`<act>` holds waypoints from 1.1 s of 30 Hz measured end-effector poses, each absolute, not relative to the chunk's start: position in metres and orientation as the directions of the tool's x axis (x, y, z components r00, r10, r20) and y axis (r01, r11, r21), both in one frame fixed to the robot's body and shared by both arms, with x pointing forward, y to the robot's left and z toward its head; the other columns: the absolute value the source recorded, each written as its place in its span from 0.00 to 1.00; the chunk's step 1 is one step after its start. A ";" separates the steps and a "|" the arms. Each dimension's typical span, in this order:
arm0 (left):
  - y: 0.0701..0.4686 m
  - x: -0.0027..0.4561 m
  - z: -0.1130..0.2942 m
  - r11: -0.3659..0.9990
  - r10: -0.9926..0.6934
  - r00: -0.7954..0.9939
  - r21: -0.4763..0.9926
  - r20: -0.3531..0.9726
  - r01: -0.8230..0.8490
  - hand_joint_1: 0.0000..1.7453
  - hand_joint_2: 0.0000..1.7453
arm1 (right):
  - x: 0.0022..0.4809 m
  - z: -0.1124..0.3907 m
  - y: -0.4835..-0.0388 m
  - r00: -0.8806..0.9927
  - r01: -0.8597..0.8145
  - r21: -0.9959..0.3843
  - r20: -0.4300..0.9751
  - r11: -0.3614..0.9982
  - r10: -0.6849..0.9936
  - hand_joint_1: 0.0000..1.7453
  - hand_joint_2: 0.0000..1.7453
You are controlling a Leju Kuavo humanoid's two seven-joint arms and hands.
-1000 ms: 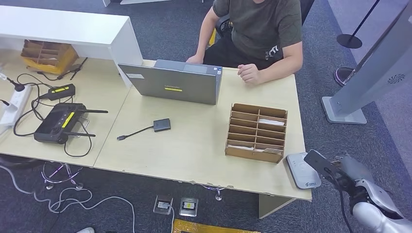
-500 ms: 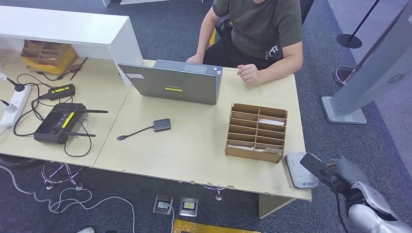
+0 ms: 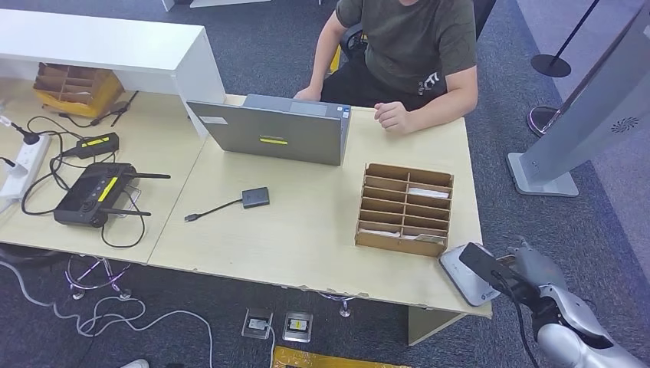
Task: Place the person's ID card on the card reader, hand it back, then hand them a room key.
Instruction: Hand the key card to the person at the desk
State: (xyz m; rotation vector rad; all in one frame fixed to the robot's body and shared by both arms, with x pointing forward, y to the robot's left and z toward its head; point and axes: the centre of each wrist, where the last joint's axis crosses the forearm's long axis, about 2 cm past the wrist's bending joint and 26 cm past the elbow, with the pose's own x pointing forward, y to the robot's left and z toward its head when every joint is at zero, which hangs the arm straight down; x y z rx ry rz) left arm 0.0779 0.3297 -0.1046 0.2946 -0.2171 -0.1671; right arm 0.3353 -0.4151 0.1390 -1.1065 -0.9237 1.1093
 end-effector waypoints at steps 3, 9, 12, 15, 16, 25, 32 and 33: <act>0.330 0.079 -0.104 0.943 -0.194 0.963 0.305 0.189 0.130 0.00 0.00 | 0.336 0.140 -0.408 0.195 -0.204 -0.976 0.033 0.074 0.980 1.00 1.00; 0.330 0.080 -0.104 0.944 -0.190 0.963 0.306 0.190 0.126 0.00 0.00 | 0.337 0.142 -0.397 0.163 -0.203 -0.977 0.036 0.069 0.986 1.00 1.00; 0.330 0.080 -0.104 0.944 -0.186 0.964 0.305 0.190 0.122 0.00 0.00 | 0.337 0.142 -0.393 0.148 -0.212 -0.975 0.035 0.067 0.988 1.00 1.00; 0.330 0.079 -0.104 0.945 -0.183 0.965 0.305 0.190 0.119 0.00 0.00 | 0.337 0.141 -0.389 0.138 -0.200 -0.977 0.039 0.067 0.990 1.00 1.00; 0.330 0.079 -0.104 0.945 -0.183 0.965 0.305 0.189 0.119 0.00 0.00 | 0.337 0.141 -0.388 0.135 -0.189 -0.980 0.042 0.068 0.990 1.00 1.00; 0.332 0.076 -0.105 0.944 -0.183 0.966 0.308 0.183 0.120 0.00 0.00 | 0.355 0.179 -0.402 0.174 -0.047 -0.997 0.047 0.056 0.984 1.00 1.00; 0.332 0.075 -0.105 0.943 -0.183 0.966 0.309 0.181 0.121 0.00 0.00 | 0.363 0.216 -0.412 0.189 0.034 -0.999 0.038 0.032 0.981 1.00 1.00; 0.332 0.075 -0.105 0.943 -0.183 0.966 0.309 0.181 0.121 0.00 0.00 | 0.363 0.219 -0.412 0.189 0.041 -0.999 0.039 0.032 0.981 1.00 1.00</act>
